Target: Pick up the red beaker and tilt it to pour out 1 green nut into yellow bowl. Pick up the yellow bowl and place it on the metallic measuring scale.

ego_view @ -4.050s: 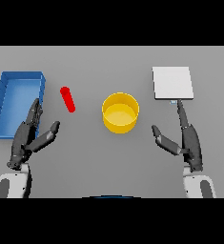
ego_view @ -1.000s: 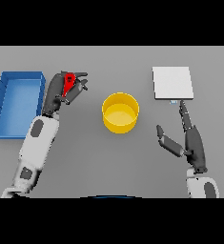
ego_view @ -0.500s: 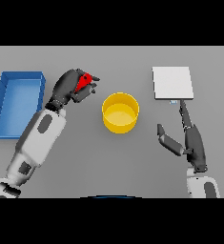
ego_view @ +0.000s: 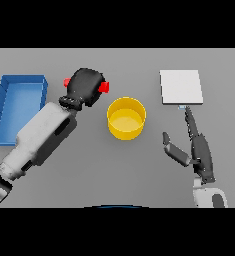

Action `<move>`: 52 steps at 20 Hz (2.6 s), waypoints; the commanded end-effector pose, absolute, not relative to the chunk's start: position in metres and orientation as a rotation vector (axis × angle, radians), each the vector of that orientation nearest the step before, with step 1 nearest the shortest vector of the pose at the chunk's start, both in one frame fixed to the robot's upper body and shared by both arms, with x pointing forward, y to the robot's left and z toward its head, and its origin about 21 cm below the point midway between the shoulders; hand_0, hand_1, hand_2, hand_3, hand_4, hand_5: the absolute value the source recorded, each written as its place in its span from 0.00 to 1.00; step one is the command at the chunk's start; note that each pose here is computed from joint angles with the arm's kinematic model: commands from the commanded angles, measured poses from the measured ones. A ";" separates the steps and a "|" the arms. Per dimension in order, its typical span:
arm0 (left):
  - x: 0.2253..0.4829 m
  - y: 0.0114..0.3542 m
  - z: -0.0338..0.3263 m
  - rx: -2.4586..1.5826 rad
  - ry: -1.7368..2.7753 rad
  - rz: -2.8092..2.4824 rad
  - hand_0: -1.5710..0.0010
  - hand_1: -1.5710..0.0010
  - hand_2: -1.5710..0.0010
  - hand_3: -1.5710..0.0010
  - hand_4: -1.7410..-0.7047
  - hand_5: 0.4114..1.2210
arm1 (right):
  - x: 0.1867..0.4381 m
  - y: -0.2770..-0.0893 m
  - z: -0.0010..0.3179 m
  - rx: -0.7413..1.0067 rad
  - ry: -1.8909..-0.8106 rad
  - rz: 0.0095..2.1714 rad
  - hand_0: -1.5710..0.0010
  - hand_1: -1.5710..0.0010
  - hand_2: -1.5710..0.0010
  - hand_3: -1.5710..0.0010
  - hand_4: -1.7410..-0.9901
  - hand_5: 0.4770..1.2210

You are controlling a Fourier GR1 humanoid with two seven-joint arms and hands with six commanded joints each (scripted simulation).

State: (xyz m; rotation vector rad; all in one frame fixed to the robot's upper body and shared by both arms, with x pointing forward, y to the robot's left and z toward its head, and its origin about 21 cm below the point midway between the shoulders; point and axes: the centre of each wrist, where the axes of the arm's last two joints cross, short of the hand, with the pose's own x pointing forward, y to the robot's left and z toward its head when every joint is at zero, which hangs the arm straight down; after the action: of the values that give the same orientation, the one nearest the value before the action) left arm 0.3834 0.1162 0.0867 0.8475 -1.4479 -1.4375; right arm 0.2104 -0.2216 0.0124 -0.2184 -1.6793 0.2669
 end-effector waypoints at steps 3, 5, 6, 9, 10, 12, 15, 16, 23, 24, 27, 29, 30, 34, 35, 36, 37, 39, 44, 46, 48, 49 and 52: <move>0.388 0.106 0.096 0.919 -1.411 -1.600 0.00 0.00 0.00 0.00 0.07 0.98 | 0.210 -0.220 0.010 -0.212 -1.675 0.251 1.00 1.00 1.00 1.00 0.61 0.30; 0.389 0.100 0.105 0.963 -1.353 -1.740 0.00 0.00 0.00 0.11 0.05 0.99 | 0.211 -0.224 0.010 -0.204 -1.679 0.232 1.00 1.00 1.00 1.00 0.60 0.29; 0.389 0.097 0.102 0.980 -1.331 -1.801 0.00 0.00 0.00 0.16 0.04 0.99 | 0.211 -0.226 0.008 -0.201 -1.682 0.218 1.00 1.00 1.00 1.00 0.60 0.28; 0.391 0.079 0.105 1.002 -1.298 -1.981 0.00 0.00 0.00 0.12 0.03 0.99 | 0.214 -0.224 0.007 -0.183 -1.677 0.188 1.00 1.00 1.00 1.00 0.59 0.25; 0.391 0.078 0.103 1.009 -1.274 -2.045 0.00 0.00 0.00 0.10 0.02 1.00 | 0.210 -0.224 0.005 -0.177 -1.683 0.184 1.00 1.00 1.00 1.00 0.60 0.24; 0.390 0.071 0.104 1.055 -1.238 -2.151 0.00 0.00 0.00 0.06 0.01 1.00 | 0.215 -0.226 0.007 -0.174 -1.680 0.181 1.00 1.00 1.00 1.00 0.60 0.23; 0.388 0.063 0.102 1.116 -1.140 -2.299 0.00 0.00 0.00 0.03 0.01 1.00 | 0.211 -0.223 0.005 -0.188 -1.677 0.174 1.00 1.00 1.00 1.00 0.60 0.21; 0.389 0.064 0.102 1.146 -1.116 -2.334 0.00 0.00 0.00 0.03 0.01 1.00 | 0.212 -0.223 0.004 -0.192 -1.677 0.176 1.00 1.00 1.00 1.00 0.60 0.21; 0.392 0.044 0.111 1.307 -1.007 -2.535 0.00 0.00 0.00 0.01 0.00 1.00 | 0.212 -0.219 0.004 -0.227 -1.662 0.187 1.00 1.00 1.00 1.00 0.63 0.15; 0.395 0.041 0.111 1.325 -0.969 -2.559 0.00 0.00 0.00 0.00 0.00 1.00 | 0.211 -0.219 0.004 -0.227 -1.664 0.187 1.00 1.00 1.00 1.00 0.64 0.15; 0.395 0.033 0.114 1.374 -0.896 -2.654 0.00 0.00 0.00 0.00 0.01 1.00 | 0.210 -0.220 0.005 -0.257 -1.666 0.199 1.00 1.00 1.00 1.00 0.69 0.14; 0.396 0.030 0.117 1.411 -0.853 -2.705 0.00 0.00 0.00 0.00 0.01 1.00 | 0.209 -0.223 0.006 -0.256 -1.679 0.200 1.00 1.00 1.00 1.00 0.70 0.15; 0.396 0.027 0.117 1.427 -0.851 -2.733 0.00 0.00 0.00 0.00 0.01 1.00 | 0.211 -0.222 0.005 -0.258 -1.668 0.211 1.00 1.00 1.00 1.00 0.71 0.15; 0.396 0.023 0.121 1.490 -0.825 -2.820 0.00 0.00 0.00 0.00 0.01 1.00 | 0.213 -0.221 0.002 -0.263 -1.675 0.225 1.00 1.00 1.00 1.00 0.71 0.16; 0.397 0.021 0.126 1.488 -0.818 -2.826 0.00 0.00 0.00 0.00 0.01 1.00 | 0.215 -0.219 0.003 -0.269 -1.677 0.221 1.00 1.00 1.00 1.00 0.71 0.16; 0.400 0.020 0.134 1.499 -0.809 -2.818 0.00 0.00 0.00 0.00 0.01 1.00 | 0.214 -0.219 0.002 -0.269 -1.671 0.226 1.00 1.00 1.00 1.00 0.71 0.15; 0.405 0.021 0.149 1.501 -0.824 -2.799 0.00 0.00 0.00 0.00 0.01 1.00 | 0.209 -0.218 0.000 -0.256 -1.683 0.224 1.00 1.00 1.00 1.00 0.71 0.15; 0.418 0.025 0.177 1.580 -0.881 -2.724 0.00 0.00 0.00 0.05 0.01 1.00 | 0.212 -0.218 0.001 -0.273 -1.684 0.227 1.00 1.00 1.00 1.00 0.72 0.15; 0.443 0.050 0.259 1.685 -0.997 -2.444 0.00 0.00 0.04 0.22 0.03 1.00 | 0.218 -0.218 0.004 -0.234 -1.694 0.208 1.00 1.00 1.00 1.00 0.75 0.16; 0.452 0.062 0.285 1.670 -1.036 -2.259 0.00 0.00 0.03 0.14 0.03 1.00 | 0.221 -0.217 0.003 -0.198 -1.682 0.188 1.00 1.00 1.00 1.00 0.74 0.16; 0.464 0.093 0.306 1.583 -1.087 -2.016 0.00 0.00 0.02 0.12 0.02 1.00 | 0.218 -0.218 0.004 -0.194 -1.706 0.191 1.00 1.00 1.00 1.00 0.72 0.16; 0.470 0.114 0.309 1.517 -1.130 -1.873 0.00 0.00 0.01 0.12 0.01 1.00 | 0.219 -0.217 0.006 -0.190 -1.703 0.185 1.00 1.00 1.00 1.00 0.72 0.16; 0.481 0.171 0.308 1.359 -1.217 -1.483 0.00 0.00 0.01 0.13 0.01 1.00 | 0.217 -0.221 0.001 -0.174 -1.699 0.192 1.00 1.00 1.00 1.00 0.69 0.15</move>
State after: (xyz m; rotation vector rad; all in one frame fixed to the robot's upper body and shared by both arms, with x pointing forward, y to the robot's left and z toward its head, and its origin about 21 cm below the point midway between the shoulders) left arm 0.4813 0.1724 0.3077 1.3561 -1.2128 -1.4819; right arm 0.2171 -0.2215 0.0014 -0.1746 -1.6975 0.1920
